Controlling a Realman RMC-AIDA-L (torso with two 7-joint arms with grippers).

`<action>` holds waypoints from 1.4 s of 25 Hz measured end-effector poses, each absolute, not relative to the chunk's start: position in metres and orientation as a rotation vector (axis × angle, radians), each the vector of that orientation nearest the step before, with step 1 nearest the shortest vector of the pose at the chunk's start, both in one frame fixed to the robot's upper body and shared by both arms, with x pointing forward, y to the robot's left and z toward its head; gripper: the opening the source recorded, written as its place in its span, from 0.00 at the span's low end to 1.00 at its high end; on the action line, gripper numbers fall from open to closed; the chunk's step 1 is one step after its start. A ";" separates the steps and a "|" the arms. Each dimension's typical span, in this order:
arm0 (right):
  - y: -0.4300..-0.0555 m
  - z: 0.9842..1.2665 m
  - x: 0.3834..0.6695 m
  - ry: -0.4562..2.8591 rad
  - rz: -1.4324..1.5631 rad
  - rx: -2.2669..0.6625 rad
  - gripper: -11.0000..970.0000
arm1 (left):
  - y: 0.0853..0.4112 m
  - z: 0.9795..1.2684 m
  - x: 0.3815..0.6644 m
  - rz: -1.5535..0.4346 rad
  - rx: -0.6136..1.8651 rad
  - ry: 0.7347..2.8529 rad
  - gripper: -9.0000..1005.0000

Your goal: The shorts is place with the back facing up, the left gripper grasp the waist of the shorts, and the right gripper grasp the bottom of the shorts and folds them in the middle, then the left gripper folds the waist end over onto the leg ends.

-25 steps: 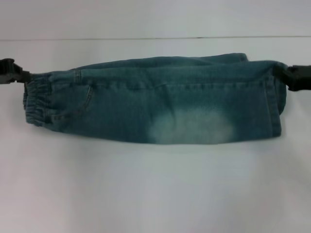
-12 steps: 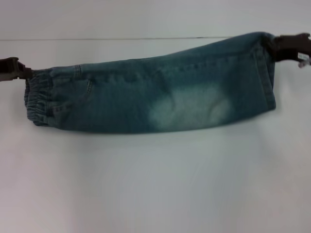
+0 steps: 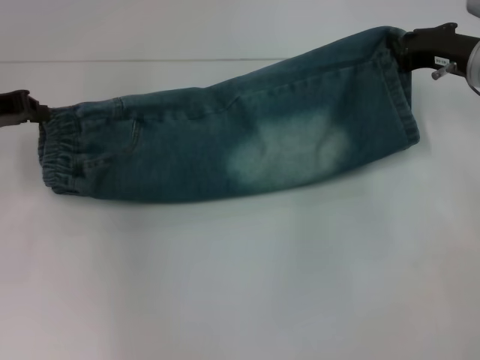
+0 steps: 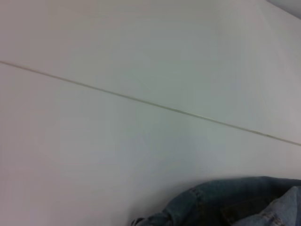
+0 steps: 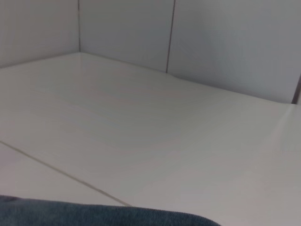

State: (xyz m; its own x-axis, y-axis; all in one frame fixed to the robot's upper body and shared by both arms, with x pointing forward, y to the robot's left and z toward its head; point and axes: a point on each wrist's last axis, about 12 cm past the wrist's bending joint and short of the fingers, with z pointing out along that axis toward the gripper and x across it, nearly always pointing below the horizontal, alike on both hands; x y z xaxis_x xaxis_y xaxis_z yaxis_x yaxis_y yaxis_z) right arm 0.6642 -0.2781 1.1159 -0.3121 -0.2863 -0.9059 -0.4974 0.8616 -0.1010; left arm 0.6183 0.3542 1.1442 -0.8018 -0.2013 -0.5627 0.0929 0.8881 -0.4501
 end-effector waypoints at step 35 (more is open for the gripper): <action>-0.276 1.109 0.657 1.922 0.325 -0.519 0.02 | 0.366 1.133 0.608 -0.563 -0.136 2.380 0.05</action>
